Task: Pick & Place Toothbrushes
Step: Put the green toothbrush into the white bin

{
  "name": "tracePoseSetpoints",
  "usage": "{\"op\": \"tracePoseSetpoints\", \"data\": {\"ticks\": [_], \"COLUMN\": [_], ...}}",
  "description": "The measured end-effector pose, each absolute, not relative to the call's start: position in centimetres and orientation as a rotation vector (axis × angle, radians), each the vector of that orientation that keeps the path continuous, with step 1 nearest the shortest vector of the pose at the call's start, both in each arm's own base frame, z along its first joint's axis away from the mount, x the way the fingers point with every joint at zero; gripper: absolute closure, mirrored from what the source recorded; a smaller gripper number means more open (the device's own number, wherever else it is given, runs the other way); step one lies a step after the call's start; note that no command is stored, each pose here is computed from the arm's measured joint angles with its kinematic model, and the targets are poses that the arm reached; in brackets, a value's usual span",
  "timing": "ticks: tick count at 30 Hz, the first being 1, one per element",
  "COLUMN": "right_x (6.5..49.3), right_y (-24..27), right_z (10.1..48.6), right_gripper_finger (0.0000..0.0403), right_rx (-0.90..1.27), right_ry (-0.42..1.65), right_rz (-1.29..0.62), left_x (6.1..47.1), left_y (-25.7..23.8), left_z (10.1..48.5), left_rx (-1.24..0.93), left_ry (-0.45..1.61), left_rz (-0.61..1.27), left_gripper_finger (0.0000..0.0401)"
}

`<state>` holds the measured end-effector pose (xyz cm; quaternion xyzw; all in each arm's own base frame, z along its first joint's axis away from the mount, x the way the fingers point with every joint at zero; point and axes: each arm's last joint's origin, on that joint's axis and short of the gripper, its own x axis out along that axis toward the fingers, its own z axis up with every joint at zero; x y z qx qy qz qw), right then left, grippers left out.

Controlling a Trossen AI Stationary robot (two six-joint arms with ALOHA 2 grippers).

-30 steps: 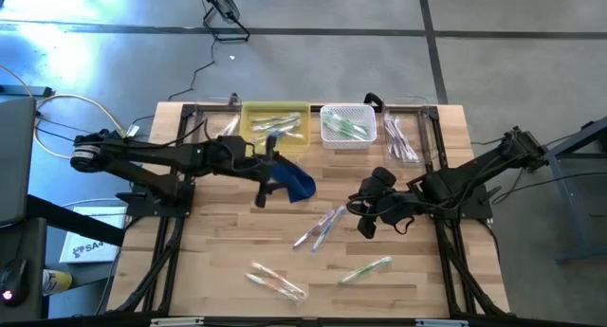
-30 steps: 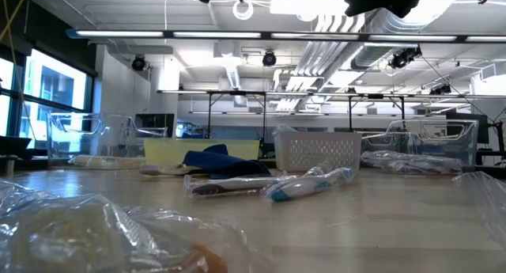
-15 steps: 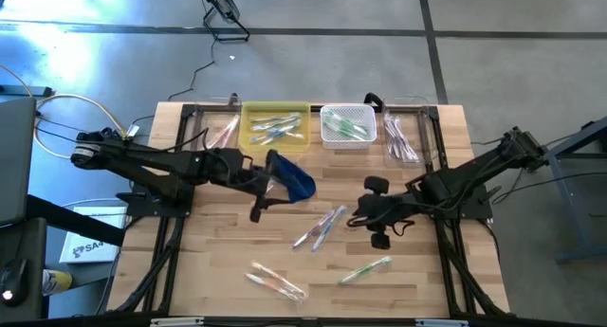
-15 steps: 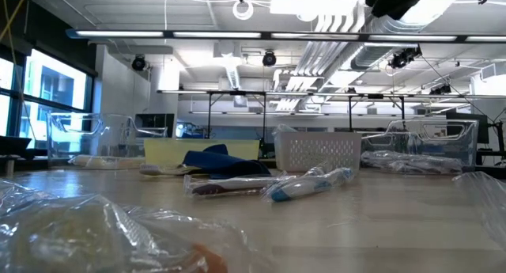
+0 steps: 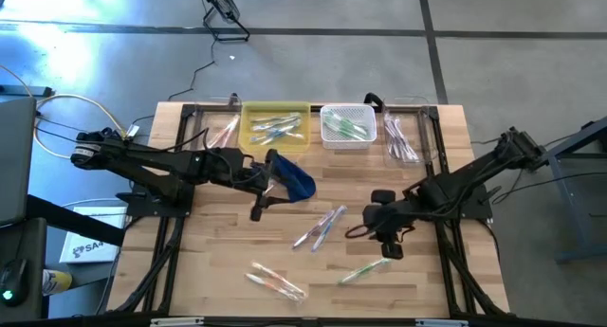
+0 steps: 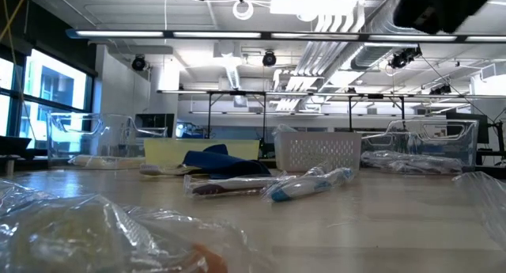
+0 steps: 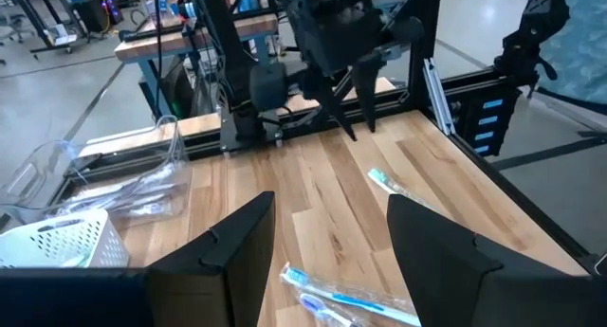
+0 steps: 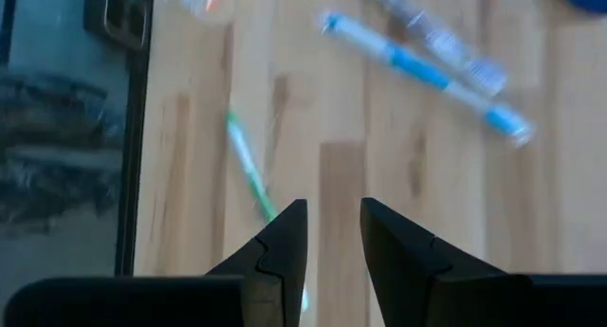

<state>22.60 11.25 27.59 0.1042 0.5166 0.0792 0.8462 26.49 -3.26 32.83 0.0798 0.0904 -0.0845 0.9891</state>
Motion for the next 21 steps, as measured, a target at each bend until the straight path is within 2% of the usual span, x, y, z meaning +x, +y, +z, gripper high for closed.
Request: {"op": "tracePoseSetpoints", "data": {"ticks": [11,21], "right_x": [22.4,22.4], "right_y": [15.2,18.1], "right_z": [23.7,20.4], "right_gripper_finger": [0.0309,0.0309], "right_rx": [0.102,-0.006], "right_ry": [1.32,1.39], "right_rz": [0.263,0.229], "left_x": [26.5,26.5], "left_y": [-3.3,-3.3], "left_z": [32.8,32.8], "left_rx": [0.163,0.161], "left_ry": [0.182,0.181], "left_rz": [-0.17,-0.169], "left_gripper_finger": [0.0203,0.0203]}}
